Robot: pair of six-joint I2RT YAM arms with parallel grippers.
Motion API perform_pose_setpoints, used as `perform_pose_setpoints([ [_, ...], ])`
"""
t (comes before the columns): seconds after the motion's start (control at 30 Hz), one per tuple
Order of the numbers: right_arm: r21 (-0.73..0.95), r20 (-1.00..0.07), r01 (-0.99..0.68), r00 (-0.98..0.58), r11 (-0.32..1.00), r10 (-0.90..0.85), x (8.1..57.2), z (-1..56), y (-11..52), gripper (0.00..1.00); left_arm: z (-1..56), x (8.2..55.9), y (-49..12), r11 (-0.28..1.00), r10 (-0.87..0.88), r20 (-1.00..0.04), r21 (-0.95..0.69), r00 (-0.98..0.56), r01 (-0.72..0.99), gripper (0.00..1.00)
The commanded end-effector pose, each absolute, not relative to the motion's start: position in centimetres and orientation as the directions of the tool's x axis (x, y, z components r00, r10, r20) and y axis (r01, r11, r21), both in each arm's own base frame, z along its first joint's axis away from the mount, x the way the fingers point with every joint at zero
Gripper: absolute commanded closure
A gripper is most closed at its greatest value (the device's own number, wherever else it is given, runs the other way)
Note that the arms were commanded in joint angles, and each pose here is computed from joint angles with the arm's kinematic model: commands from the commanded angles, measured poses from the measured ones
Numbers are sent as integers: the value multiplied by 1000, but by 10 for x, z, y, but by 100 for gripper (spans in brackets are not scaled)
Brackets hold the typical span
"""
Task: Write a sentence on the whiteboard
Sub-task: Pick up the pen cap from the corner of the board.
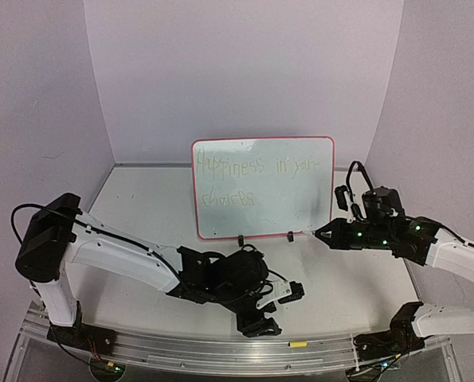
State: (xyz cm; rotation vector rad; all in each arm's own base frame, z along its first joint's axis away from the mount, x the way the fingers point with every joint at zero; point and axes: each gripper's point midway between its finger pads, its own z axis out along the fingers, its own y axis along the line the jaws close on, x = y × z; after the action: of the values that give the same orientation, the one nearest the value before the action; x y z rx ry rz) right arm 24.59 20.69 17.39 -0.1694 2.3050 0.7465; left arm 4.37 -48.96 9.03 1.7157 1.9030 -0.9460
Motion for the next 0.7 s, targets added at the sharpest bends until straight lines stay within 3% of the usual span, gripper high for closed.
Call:
perform_pose_setpoints([
  [0.0, 483, -694, -314, -707, 817, 139, 250, 199, 203, 100, 89, 38, -515, -59, 704, -709, -123, -46, 991, 36],
  [0.57, 491, -705, -323, -693, 809, 151, 247, 205, 201, 100, 46, 10, -548, -164, 754, -657, -182, 4, 970, 42],
  [0.67, 492, -706, -321, -691, 810, 155, 246, 205, 200, 100, 39, 10, -551, -161, 764, -645, -188, 2, 969, 49],
])
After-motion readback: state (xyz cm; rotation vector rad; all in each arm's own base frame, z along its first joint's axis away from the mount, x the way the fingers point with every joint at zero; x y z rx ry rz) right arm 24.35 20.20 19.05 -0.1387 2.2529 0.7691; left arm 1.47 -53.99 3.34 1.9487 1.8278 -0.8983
